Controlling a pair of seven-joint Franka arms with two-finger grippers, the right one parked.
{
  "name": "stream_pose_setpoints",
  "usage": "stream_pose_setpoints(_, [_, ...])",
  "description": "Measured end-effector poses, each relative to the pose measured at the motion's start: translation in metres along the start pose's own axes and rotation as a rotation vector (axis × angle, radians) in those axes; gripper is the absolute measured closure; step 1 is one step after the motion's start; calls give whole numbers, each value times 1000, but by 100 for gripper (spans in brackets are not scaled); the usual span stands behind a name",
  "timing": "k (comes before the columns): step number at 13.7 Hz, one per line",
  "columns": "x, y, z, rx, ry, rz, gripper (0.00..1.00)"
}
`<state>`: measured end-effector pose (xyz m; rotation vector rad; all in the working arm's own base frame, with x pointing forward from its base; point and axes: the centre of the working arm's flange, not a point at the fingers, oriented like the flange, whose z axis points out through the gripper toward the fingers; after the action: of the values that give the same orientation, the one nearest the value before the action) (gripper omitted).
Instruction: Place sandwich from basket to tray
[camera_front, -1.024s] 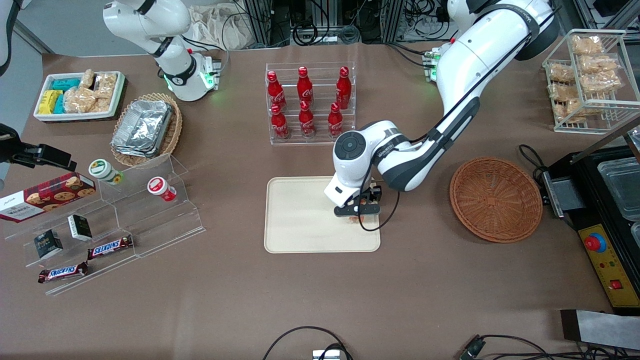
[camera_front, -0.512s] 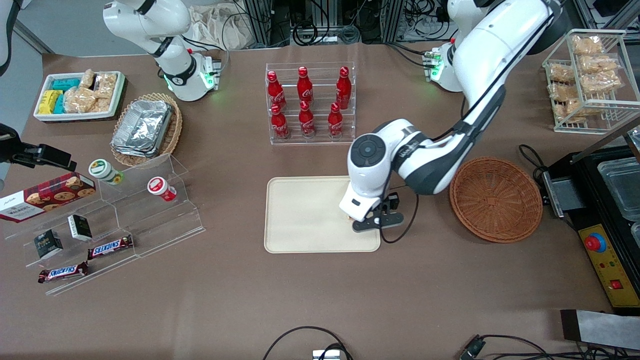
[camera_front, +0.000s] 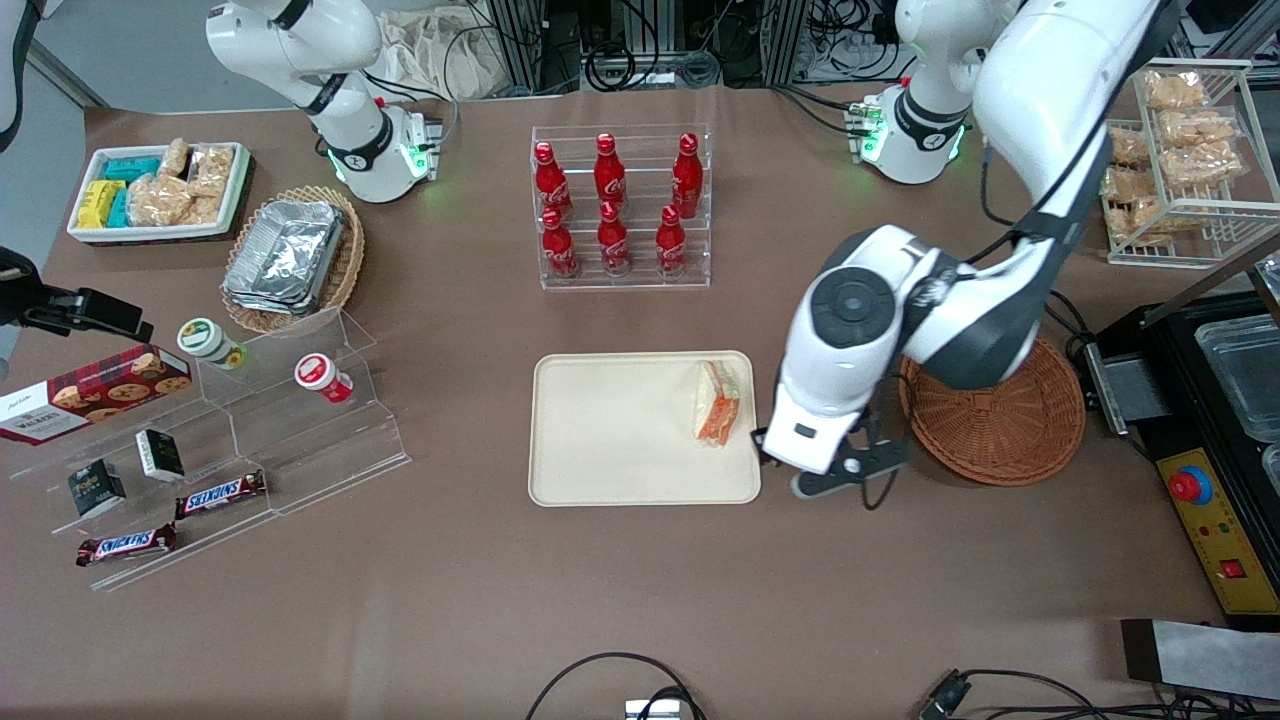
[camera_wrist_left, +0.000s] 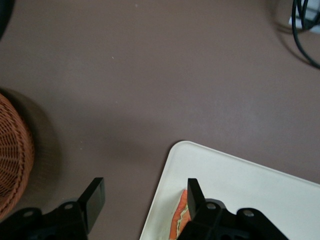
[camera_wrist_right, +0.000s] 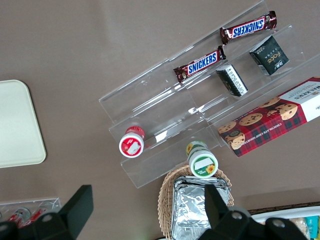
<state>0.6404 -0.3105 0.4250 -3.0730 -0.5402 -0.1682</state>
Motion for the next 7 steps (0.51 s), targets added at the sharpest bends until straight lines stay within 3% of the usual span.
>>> stream_pose_setpoints(7, [20, -39, -26, 54, -12, -7, 25])
